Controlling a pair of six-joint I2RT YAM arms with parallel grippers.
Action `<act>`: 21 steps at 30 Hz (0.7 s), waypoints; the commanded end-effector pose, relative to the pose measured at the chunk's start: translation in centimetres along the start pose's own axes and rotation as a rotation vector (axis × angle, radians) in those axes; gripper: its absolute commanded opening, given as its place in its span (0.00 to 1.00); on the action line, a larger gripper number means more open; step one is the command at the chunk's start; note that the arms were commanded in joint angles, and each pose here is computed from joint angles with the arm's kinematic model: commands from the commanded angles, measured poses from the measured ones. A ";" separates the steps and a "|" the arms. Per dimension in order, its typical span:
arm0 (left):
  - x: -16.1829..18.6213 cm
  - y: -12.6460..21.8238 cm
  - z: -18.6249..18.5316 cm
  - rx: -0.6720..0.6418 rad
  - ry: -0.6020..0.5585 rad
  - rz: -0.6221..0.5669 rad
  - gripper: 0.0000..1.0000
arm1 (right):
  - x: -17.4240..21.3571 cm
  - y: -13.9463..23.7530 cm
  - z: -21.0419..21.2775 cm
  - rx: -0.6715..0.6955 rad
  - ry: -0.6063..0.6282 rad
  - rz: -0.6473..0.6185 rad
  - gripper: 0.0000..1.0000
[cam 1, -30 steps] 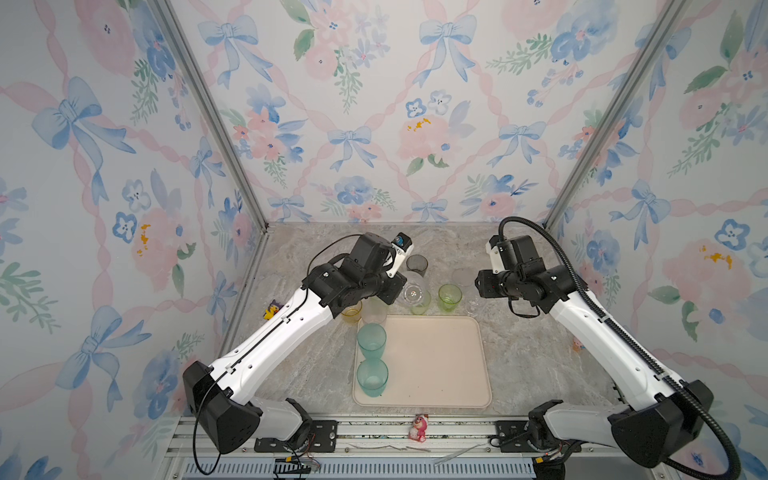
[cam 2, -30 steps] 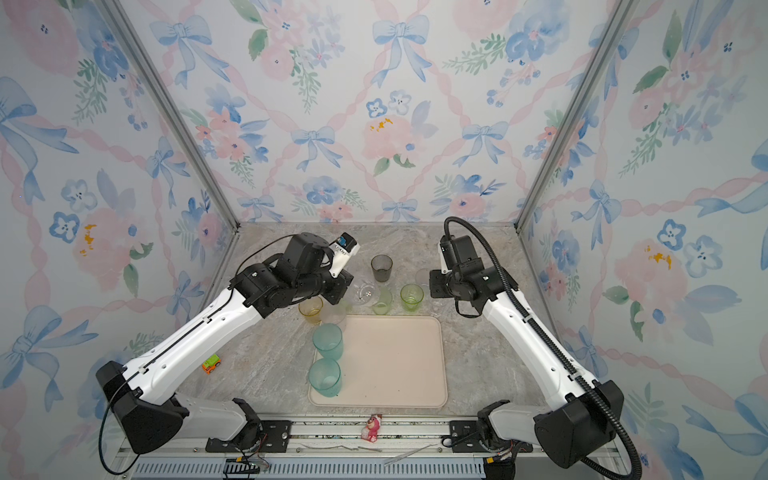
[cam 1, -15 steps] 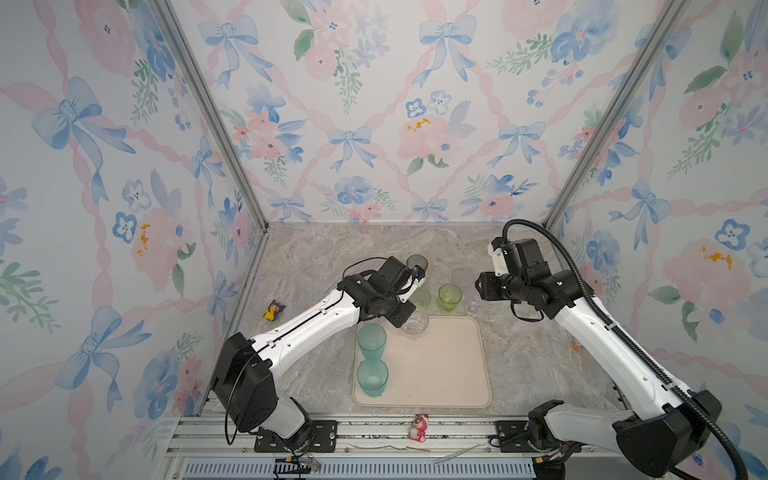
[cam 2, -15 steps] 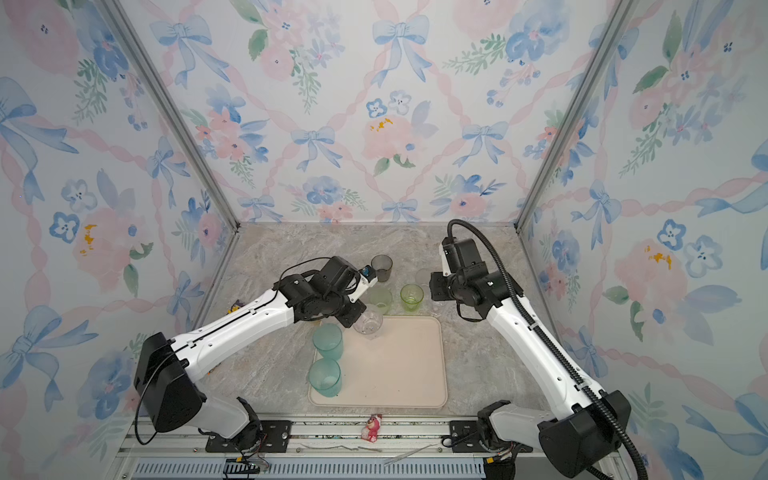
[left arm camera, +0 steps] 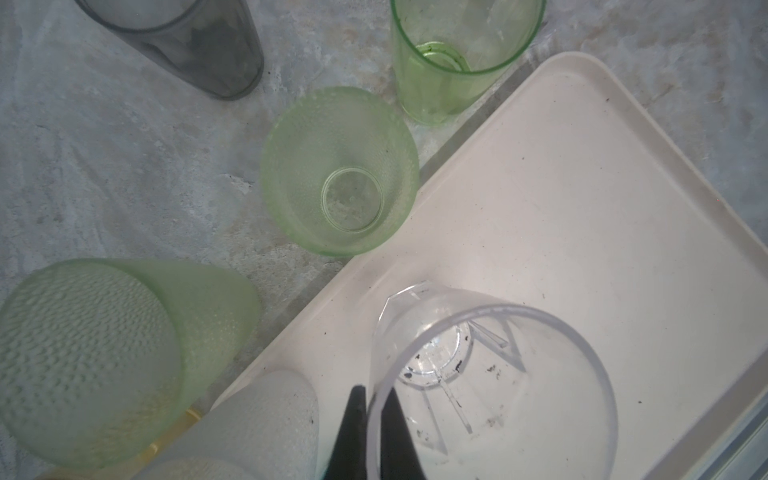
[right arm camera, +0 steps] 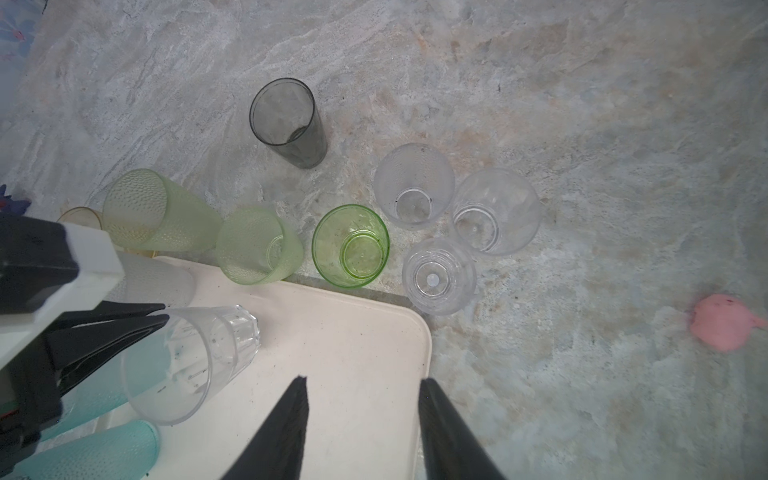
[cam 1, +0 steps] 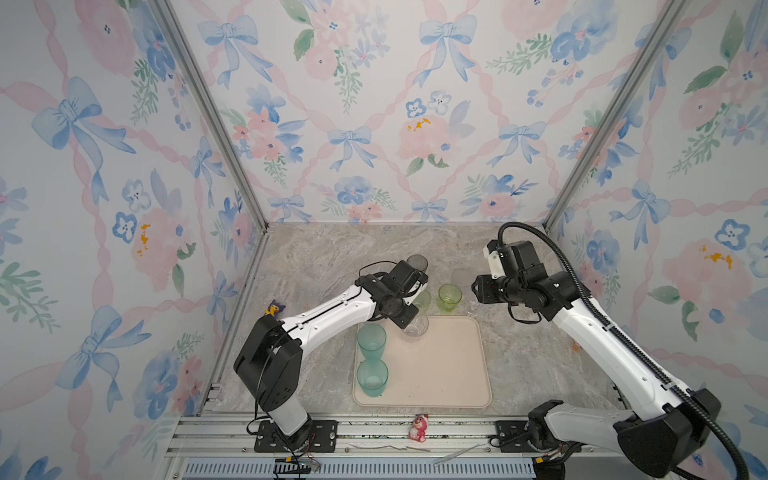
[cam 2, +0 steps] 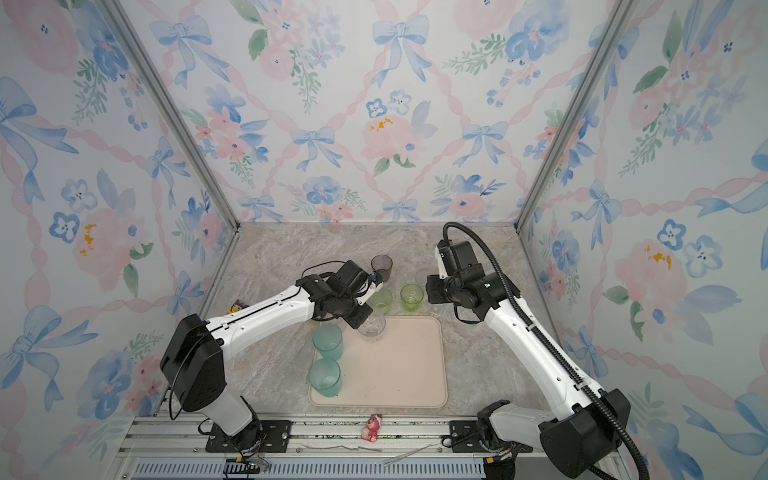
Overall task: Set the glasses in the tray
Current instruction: 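Lower the clear faceted cup onto the tray and open the left gripper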
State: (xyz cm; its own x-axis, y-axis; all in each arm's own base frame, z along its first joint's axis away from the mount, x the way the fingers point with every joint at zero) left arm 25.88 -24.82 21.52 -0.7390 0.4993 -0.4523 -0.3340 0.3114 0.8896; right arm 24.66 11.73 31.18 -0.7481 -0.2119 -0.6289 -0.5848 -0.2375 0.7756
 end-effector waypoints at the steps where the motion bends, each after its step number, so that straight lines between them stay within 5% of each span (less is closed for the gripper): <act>1: -0.2 -0.6 0.8 -0.008 0.040 -0.016 0.00 | 0.2 -0.5 0.5 -0.017 0.008 0.023 0.47; 21: 0.2 -2.2 2.2 -0.030 0.065 0.022 0.00 | -0.1 -2.2 1.5 -0.037 0.027 0.055 0.47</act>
State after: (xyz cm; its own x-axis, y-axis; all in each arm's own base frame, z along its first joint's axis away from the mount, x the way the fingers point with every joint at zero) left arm 27.32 -23.84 19.48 -0.7742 0.4746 -0.4187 -0.3228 0.2731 0.9062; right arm 25.42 13.20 29.48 -0.7752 -0.2535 -0.5787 -0.5284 -0.2418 0.8138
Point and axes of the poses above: each gripper's point midway between its finger pads, its own y axis back along the fingers, its own z axis along the line the jaws close on, x = y × z, the point moved 10 cm from there along y, back along the fingers, and after that the axes turned 9 degrees about y, right-handed, at the moved point
